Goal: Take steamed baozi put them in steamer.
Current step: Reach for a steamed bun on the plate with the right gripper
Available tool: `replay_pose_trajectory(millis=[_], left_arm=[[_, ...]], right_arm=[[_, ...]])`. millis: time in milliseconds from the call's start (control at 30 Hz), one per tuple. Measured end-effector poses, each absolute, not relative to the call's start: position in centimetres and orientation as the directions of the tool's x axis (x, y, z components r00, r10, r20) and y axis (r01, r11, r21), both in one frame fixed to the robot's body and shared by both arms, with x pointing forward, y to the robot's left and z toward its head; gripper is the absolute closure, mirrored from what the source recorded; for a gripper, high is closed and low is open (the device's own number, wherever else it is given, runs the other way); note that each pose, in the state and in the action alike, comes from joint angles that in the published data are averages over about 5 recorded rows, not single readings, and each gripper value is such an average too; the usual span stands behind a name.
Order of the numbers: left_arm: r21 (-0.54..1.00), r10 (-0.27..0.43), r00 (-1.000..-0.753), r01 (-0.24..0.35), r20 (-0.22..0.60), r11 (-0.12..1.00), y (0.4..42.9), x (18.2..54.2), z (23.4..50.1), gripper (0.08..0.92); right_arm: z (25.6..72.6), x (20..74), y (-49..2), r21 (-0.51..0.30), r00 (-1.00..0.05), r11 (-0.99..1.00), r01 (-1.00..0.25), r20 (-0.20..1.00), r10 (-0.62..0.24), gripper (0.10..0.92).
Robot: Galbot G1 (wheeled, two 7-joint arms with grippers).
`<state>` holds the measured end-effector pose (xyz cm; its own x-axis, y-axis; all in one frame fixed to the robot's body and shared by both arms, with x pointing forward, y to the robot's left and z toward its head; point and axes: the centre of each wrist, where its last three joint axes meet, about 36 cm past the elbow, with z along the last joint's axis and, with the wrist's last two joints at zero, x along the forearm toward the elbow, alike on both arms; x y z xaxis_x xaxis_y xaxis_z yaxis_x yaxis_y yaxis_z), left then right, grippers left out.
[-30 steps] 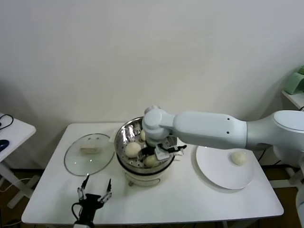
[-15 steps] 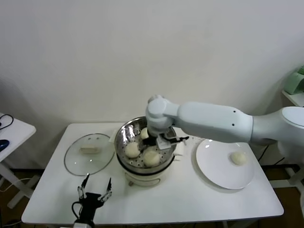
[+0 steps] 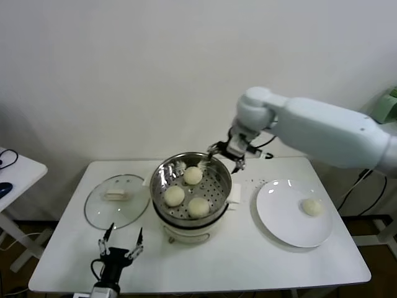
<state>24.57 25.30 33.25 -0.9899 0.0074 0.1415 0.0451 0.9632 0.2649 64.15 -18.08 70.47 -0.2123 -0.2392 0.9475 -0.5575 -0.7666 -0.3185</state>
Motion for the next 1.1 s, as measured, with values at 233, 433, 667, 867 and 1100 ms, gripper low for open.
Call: replay_pose_trajectory(millis=[233, 433, 667, 867, 1100], left_arm=[[0.238, 0.044, -0.992, 0.073, 0.122, 0.969, 25.2, 24.9, 33.5, 0.177], [0.221, 0.067, -0.991, 0.092, 0.120, 0.971, 24.9, 24.8, 33.7, 0.177], [0.217, 0.070, -0.991, 0.094, 0.117, 0.972, 24.9, 24.6, 34.0, 0.177], [0.219, 0.059, -0.991, 0.085, 0.124, 0.972, 25.2, 24.3, 33.9, 0.177], [0.216, 0.052, -0.990, 0.080, 0.131, 0.973, 25.2, 24.5, 33.7, 0.177]], right_arm=[[70.0, 64.5, -30.1, -0.299, -0.207, -0.467, -0.832, 0.949, -0.238, 0.200], [66.3, 63.1, -39.0, -0.253, -0.201, -0.255, -0.933, 0.956, -0.215, 0.200], [60.5, 61.6, -45.2, -0.203, -0.183, -0.136, -0.970, 0.972, -0.151, 0.200], [56.5, 61.1, -48.5, -0.173, -0.166, -0.091, -0.981, 0.983, -0.081, 0.200], [53.0, 61.5, -50.1, -0.152, -0.150, -0.060, -0.987, 0.988, -0.031, 0.200]])
